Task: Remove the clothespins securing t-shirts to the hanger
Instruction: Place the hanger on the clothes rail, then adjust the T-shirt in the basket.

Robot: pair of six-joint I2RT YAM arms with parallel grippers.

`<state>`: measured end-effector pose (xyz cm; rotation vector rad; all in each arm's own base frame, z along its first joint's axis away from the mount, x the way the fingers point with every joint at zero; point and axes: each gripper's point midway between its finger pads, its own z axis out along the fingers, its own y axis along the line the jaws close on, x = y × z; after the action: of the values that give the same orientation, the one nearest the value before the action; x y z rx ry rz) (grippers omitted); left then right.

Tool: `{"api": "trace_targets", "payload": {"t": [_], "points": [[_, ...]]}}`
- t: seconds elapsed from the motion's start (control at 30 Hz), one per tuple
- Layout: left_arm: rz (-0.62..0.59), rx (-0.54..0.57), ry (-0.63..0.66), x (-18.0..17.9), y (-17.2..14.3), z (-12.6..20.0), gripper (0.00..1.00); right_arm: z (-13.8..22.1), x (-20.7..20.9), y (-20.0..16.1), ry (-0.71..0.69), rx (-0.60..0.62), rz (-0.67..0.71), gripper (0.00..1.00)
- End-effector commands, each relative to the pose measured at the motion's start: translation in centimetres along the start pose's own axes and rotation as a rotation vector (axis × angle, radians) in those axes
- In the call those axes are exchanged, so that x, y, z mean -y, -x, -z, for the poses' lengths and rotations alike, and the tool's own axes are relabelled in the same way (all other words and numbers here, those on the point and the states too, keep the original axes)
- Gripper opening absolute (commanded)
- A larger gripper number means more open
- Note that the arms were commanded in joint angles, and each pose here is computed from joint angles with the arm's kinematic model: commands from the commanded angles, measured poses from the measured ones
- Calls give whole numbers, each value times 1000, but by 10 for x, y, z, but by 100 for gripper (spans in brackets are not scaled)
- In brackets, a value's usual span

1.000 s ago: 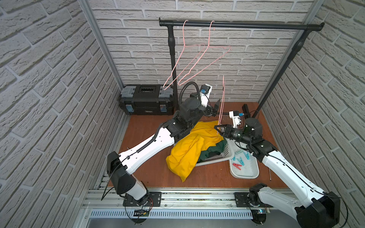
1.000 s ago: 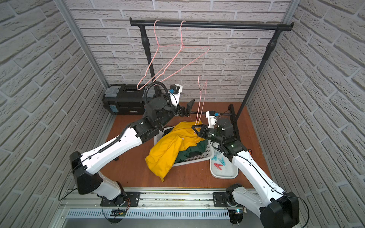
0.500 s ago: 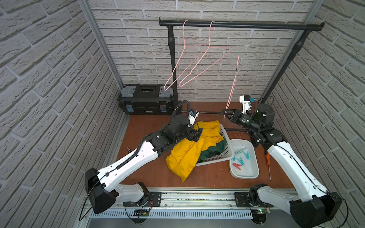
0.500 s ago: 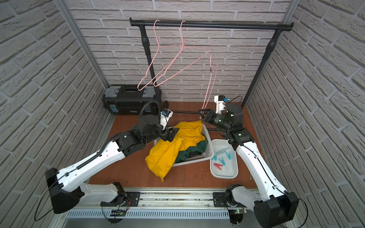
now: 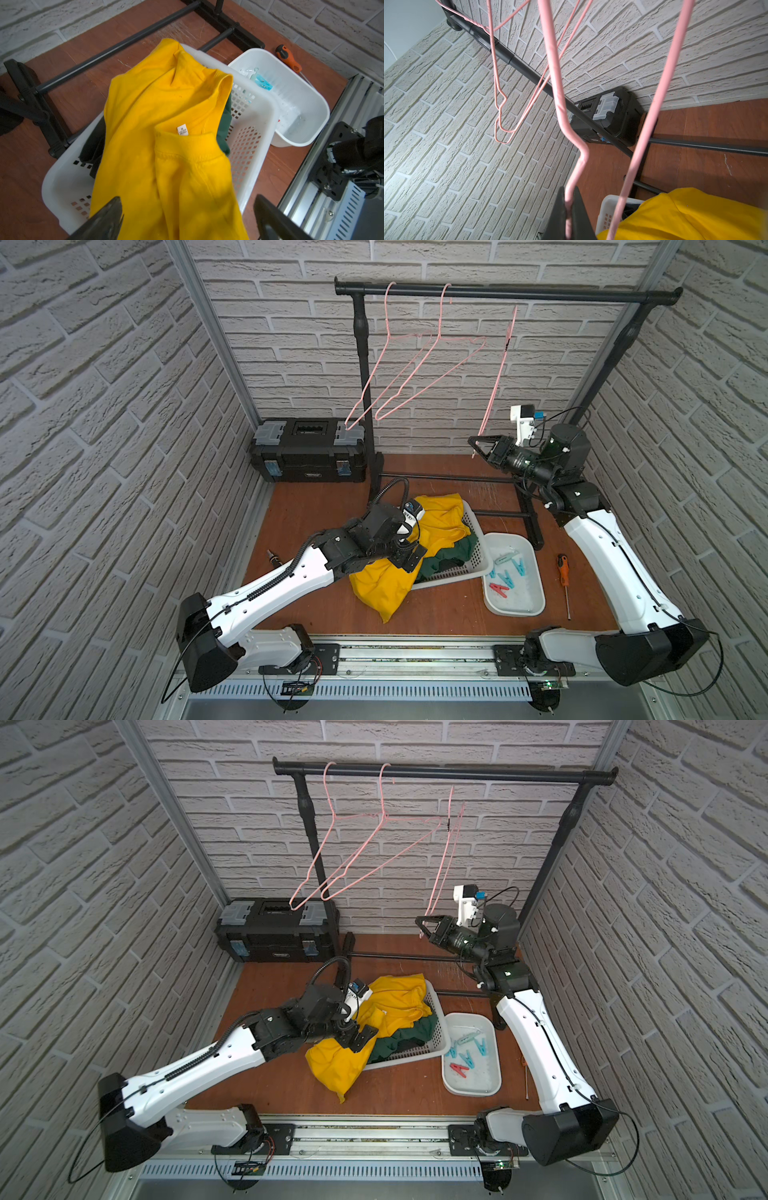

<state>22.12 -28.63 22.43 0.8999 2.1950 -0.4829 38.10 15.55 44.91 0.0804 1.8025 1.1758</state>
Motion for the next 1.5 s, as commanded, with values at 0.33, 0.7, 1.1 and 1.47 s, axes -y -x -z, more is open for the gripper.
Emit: {"api": "trace_targets", "payload": {"t": [0.33, 0.7, 1.1, 1.47], "points": [[18, -170, 51, 4, -48, -18, 98, -20, -2, 55, 1, 45, 37, 3], [44, -231, 118, -5, -67, -24, 95, -14, 40, 39, -106, 85, 1, 21], [62, -251, 139, -7, -70, -28, 69, 11, 50, 10, -140, 78, -2, 46], [35, -201, 170, -10, -39, -16, 11, 40, 89, -48, -247, 41, -34, 57]]}}
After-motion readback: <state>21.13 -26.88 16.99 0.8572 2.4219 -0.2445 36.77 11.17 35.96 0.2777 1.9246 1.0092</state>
